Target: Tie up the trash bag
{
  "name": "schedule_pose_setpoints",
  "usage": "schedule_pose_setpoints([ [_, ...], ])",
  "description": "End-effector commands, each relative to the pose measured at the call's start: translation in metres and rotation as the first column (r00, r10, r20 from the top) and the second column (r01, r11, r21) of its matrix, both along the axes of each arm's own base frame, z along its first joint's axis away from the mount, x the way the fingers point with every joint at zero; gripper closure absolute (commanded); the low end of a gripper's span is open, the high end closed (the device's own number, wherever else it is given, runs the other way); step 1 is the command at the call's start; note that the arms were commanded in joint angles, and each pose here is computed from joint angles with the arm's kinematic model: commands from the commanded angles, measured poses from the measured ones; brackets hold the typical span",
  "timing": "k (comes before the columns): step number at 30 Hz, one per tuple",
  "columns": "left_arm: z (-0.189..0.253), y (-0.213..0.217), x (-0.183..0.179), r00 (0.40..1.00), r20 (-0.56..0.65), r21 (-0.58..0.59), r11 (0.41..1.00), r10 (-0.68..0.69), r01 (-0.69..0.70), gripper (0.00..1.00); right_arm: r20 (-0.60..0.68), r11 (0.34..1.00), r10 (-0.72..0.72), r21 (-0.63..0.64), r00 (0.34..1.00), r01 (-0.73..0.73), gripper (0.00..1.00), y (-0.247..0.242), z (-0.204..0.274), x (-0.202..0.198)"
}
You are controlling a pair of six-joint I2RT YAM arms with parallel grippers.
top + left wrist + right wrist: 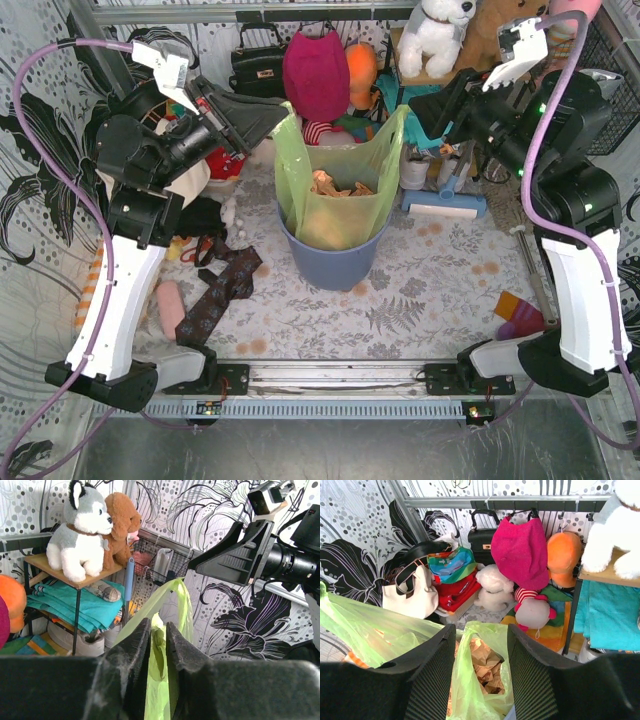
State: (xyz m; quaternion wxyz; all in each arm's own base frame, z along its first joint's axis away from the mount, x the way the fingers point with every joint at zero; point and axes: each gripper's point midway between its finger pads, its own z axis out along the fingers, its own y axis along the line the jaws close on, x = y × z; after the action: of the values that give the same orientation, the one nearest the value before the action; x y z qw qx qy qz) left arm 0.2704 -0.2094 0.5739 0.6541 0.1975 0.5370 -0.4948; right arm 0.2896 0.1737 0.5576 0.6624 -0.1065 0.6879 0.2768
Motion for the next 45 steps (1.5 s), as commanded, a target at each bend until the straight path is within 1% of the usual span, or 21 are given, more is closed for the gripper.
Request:
schedule_pose_setpoints([
  [1,0.011,0.004,0.0,0.999,0.047,-0.003,1.0,0.019,-0.019,0.75,0.002,1.0,-0.016,-0.013,1.0,0.016,0.54,-0.001,-0.003,0.006],
  [6,0.004,0.005,0.001,0.999,0.034,0.006,1.0,0.03,-0.03,0.88,-0.001,0.999,-0.025,-0.021,1.0,0.025,0.57,-0.002,-0.004,0.008],
  [9,0.005,0.006,-0.001,0.998,0.04,0.009,0.999,0.038,-0.039,0.99,-0.007,0.999,-0.031,-0.028,1.0,0.03,0.58,-0.001,-0.006,0.011],
  [11,0.007,0.008,-0.003,0.998,0.047,0.009,0.999,0.044,-0.045,1.0,-0.013,0.999,-0.032,-0.037,0.999,0.031,0.55,0.0,-0.01,0.015],
  [16,0.023,0.012,-0.01,0.996,0.071,-0.009,0.998,0.058,-0.057,1.0,-0.042,0.998,0.001,-0.055,0.999,-0.003,0.38,0.012,-0.018,0.026],
  [18,0.025,0.012,-0.013,0.995,0.08,-0.011,0.999,0.052,-0.051,1.0,-0.056,0.998,0.018,-0.053,0.998,-0.021,0.36,0.017,-0.02,0.03],
  [22,0.024,0.011,-0.013,0.996,0.077,-0.013,0.999,0.044,-0.043,1.0,-0.06,0.999,0.022,-0.045,0.998,-0.024,0.45,0.019,-0.019,0.031],
  [26,0.022,0.011,-0.013,0.996,0.079,-0.011,0.999,0.044,-0.044,1.0,-0.051,0.999,0.008,-0.047,0.999,-0.011,0.7,0.015,-0.016,0.028],
  [27,0.022,0.011,-0.012,0.996,0.077,-0.011,0.999,0.045,-0.044,1.0,-0.05,0.999,0.01,-0.043,0.999,-0.013,0.74,0.014,-0.015,0.026],
  [28,0.022,0.01,-0.012,0.996,0.077,-0.012,0.999,0.043,-0.042,1.0,-0.052,0.999,0.012,-0.042,0.999,-0.014,0.74,0.014,-0.014,0.024],
  [30,0.022,0.01,-0.012,0.996,0.078,-0.012,0.999,0.041,-0.04,1.0,-0.051,0.999,0.012,-0.036,0.999,-0.014,0.68,0.012,-0.012,0.021],
  [32,0.022,0.01,-0.011,0.996,0.076,-0.012,0.999,0.042,-0.041,1.0,-0.06,0.999,0.008,-0.035,0.998,-0.01,0.66,0.01,-0.011,0.018],
  [35,0.023,0.01,-0.012,0.996,0.077,-0.014,0.999,0.04,-0.039,1.0,-0.088,0.999,0.008,-0.042,0.996,-0.011,0.56,0.008,-0.015,0.013],
  [36,0.023,0.01,-0.012,0.996,0.078,-0.015,0.999,0.041,-0.04,1.0,-0.098,0.999,0.01,-0.044,0.995,-0.015,0.54,0.008,-0.017,0.011],
  [41,0.023,0.01,-0.012,0.996,0.077,-0.016,0.999,0.038,-0.037,1.0,-0.128,0.998,0.021,-0.05,0.992,-0.028,0.61,0.011,-0.025,0.011],
  [43,0.023,0.009,-0.013,0.997,0.075,-0.018,0.999,0.035,-0.034,1.0,-0.134,0.998,0.019,-0.053,0.991,-0.027,0.61,0.01,-0.026,0.011],
  [45,0.023,0.009,-0.013,0.996,0.077,-0.021,0.999,0.034,-0.032,1.0,-0.132,0.998,0.02,-0.052,0.991,-0.027,0.68,0.01,-0.026,0.011],
])
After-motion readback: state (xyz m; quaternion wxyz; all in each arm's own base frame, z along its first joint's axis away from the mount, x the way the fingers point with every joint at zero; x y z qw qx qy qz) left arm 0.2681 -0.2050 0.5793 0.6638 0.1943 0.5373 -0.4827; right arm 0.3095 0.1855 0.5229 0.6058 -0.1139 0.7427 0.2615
